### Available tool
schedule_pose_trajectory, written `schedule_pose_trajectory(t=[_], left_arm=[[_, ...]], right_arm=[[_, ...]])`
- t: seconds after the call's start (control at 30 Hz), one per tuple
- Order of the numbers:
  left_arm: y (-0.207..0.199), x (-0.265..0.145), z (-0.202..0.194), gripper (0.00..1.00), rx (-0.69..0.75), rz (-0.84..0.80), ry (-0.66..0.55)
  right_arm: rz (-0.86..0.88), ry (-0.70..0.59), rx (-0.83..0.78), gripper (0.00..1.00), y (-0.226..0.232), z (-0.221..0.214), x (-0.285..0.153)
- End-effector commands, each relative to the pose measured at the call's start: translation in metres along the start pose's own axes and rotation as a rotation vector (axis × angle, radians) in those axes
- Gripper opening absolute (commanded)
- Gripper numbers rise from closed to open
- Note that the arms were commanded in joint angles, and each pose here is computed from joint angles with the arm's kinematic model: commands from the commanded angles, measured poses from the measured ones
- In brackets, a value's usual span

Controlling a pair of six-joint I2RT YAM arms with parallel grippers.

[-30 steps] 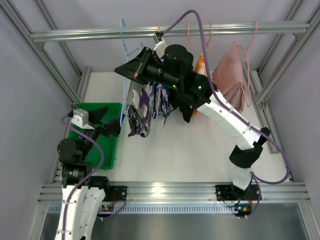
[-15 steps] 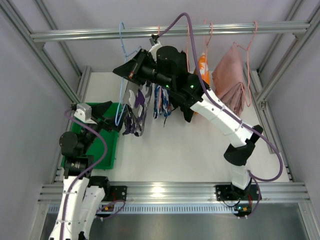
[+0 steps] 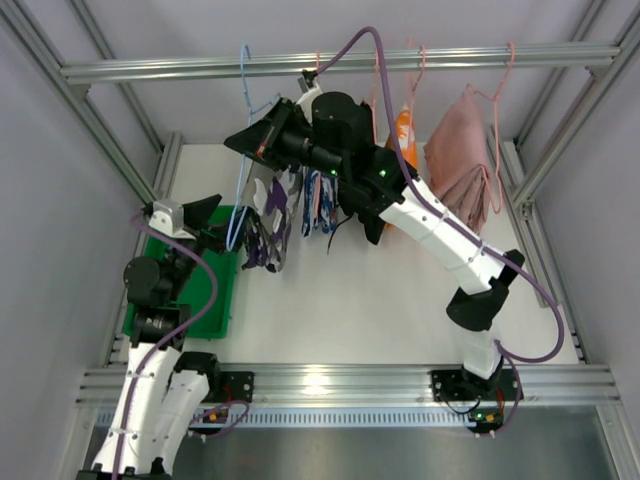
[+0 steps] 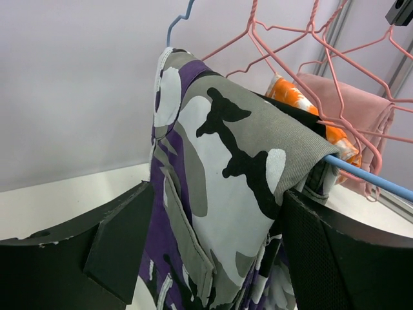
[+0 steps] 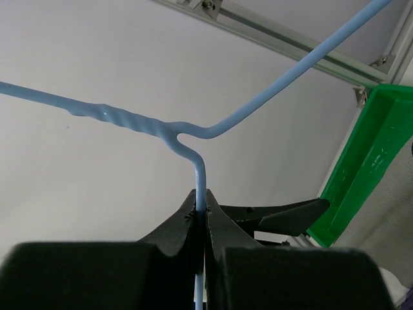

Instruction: Remove the trousers from the hanger

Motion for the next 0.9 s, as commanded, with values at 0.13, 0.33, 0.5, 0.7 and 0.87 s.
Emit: schedule_pose_trajectory(t=[0.13, 0.33, 0.5, 0.7, 0.87], left_arm=[[0.005, 0.01, 0.009, 0.82, 0.055, 0.049, -0.078], [0.005, 0.012, 0.005, 0.86, 0.031, 0.051, -0.078], [0.007, 0.016, -0.001, 0.88, 0.015, 0.085, -0.068], [0.01, 0.018, -0.005, 0.86, 0.015, 0.105, -0.066], [0.011, 0.018, -0.008, 0.66, -0.007, 0.127, -0.052]], right_arm=[[0.379, 0.013, 0.009, 0.0, 0.093, 0.002, -0.048], [0.402, 0.036, 0.023, 0.0, 0.099, -0.004, -0.05], [0.415, 0.049, 0.034, 0.0, 0.103, -0.008, -0.051], [0.434, 0.058, 0.035, 0.0, 0.108, -0.009, -0.057], [0.44, 0.059, 0.028, 0.0, 0.11, -0.009, -0.059]])
Point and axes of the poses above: each gripper's point midway between its finger pads, its own x axis out along the fingers, its own y axis along the line the jaws close on, z = x × y, the point moved 9 cm from there along -x, back along the fingers, and after that the axes turned 12 degrees about x, right-handed, at the moved point
